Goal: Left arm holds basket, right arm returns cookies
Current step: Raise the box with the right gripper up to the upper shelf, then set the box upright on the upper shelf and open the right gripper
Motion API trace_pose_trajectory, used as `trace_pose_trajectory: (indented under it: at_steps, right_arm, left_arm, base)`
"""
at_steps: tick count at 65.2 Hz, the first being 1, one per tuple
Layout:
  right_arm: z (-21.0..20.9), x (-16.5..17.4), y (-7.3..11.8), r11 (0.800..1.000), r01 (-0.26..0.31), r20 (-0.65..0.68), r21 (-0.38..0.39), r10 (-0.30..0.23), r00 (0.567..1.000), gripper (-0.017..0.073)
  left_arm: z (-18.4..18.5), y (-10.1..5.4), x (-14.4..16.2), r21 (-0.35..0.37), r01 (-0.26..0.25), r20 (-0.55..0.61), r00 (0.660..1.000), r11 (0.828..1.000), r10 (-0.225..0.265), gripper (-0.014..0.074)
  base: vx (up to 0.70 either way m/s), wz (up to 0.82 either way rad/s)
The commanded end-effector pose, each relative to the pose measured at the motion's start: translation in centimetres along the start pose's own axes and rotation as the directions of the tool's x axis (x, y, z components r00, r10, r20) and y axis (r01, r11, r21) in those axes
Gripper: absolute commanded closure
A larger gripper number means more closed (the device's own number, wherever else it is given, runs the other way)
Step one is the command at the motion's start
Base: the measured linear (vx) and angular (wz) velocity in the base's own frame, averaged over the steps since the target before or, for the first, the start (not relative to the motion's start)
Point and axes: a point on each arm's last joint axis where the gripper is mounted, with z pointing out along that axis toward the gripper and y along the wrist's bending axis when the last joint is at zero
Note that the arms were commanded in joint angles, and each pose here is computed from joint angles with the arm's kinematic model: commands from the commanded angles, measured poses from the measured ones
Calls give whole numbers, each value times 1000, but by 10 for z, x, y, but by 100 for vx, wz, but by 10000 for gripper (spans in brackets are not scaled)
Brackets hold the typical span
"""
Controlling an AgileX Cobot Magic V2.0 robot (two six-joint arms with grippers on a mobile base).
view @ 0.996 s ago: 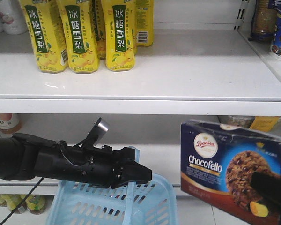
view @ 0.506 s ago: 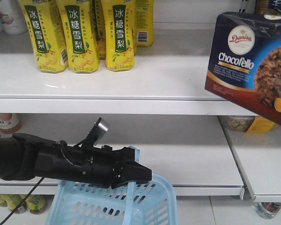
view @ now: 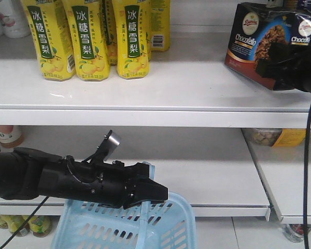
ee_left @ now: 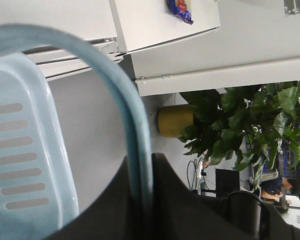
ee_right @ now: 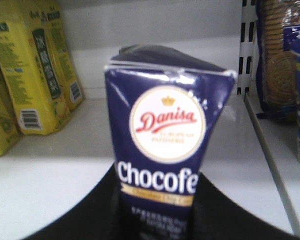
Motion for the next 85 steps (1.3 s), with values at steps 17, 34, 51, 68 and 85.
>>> trace_pose_trajectory:
  at_steps: [17,34,51,68,85]
  right_arm:
    - [27,-18,-1,993,117,43,14,-118,992,326]
    - [26,-24,0,994,111,36,6,-112,993,109]
    - [6,-36,2,995,102,54,-5,-101,993,-10]
    - [-21,-44,6,994,104,10,-37,-103,995,-10]
    - [-57,-55,8,993,108,29,-56,-106,994,-10]
  left_arm:
    - [-10,-28,-9,102,-78,72,995,992,71,600]
    - [-10,-28,-9,102,-78,72,995,992,71,600]
    - [-10,-28,-9,102,-78,72,995,992,71,600]
    - [-10,-28,-9,102,-78,72,995,992,71,600]
    - [-10,-28,-9,102,-78,72,995,992,71,600]
  base:
    - [0,0]
    - [0,0]
    - [0,0]
    - [0,0]
    - [0,0]
